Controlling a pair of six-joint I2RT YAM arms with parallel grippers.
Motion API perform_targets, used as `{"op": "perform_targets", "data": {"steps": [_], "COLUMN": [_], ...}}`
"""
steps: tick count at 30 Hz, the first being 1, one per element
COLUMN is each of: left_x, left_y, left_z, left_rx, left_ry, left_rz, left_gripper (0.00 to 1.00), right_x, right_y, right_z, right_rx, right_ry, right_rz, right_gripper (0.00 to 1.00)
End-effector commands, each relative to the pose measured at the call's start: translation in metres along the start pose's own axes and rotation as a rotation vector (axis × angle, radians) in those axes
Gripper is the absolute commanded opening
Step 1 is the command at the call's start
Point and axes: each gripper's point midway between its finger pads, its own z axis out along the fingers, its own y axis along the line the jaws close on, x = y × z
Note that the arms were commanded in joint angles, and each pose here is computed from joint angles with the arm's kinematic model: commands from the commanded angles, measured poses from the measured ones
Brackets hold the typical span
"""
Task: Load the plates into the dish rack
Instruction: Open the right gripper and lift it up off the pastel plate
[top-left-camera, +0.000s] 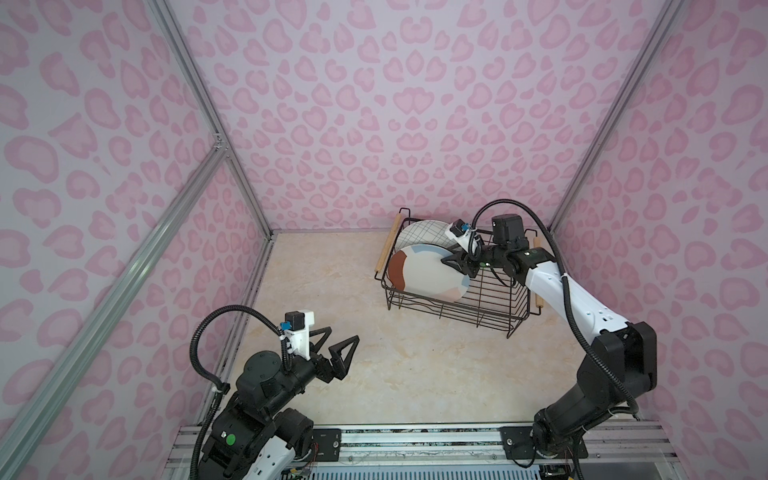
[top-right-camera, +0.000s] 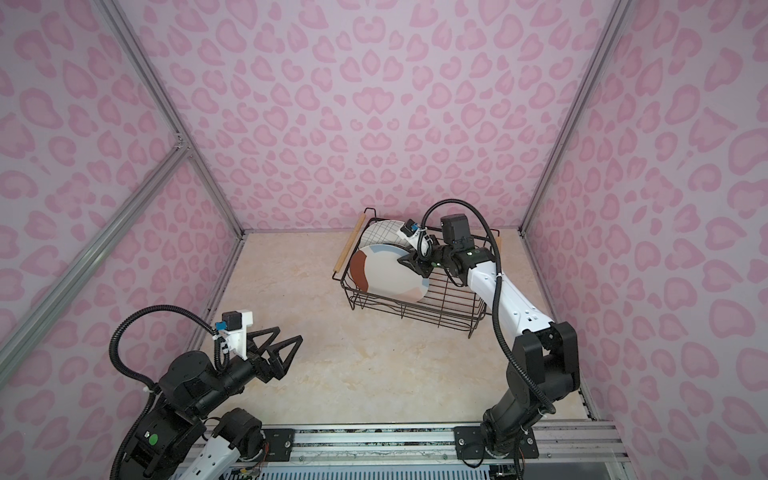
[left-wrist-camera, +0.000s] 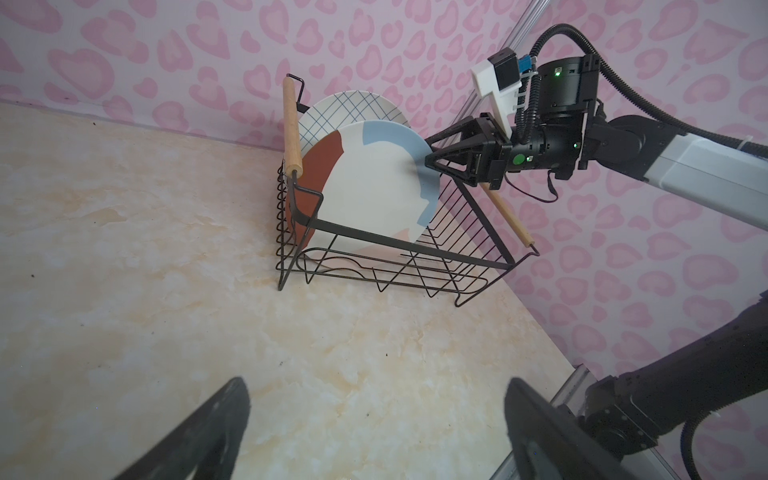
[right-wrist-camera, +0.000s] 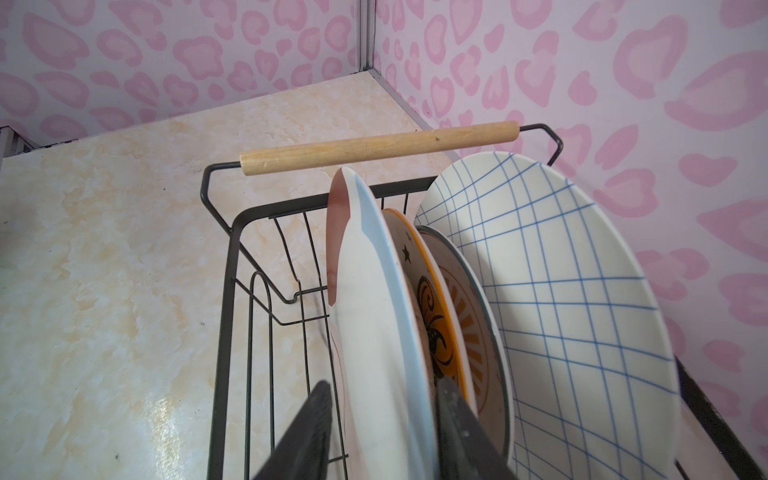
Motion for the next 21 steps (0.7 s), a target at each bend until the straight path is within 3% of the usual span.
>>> {"op": "perform_targets", "data": {"steps": [1,12,21], "left_x": [-0.003,-0.003,-0.003], "left_y": [-0.003,-0.004,-0.004], "left_z": [0.0,0.0,0.0], "left_rx": [0.015,0.017,0.018], "left_ry": [-0.009,-0.007,-0.007], "left_rz": [0.013,0.013,0.015], "left_gripper": [0.97,0.97,0.97], "right_x": [-0.013,-0.035,-0.067], "right_y": [-0.004,-0.005,0.0], "right_z": [-0.005,-0.02,-0.056], "right_rx": [0.026,0.062,0.144], "right_ry": [-0.039,-0.088,-0.173], "right_rz": [-0.001,0.012,0.022], "right_gripper": [0.46,0.52,0.59]}}
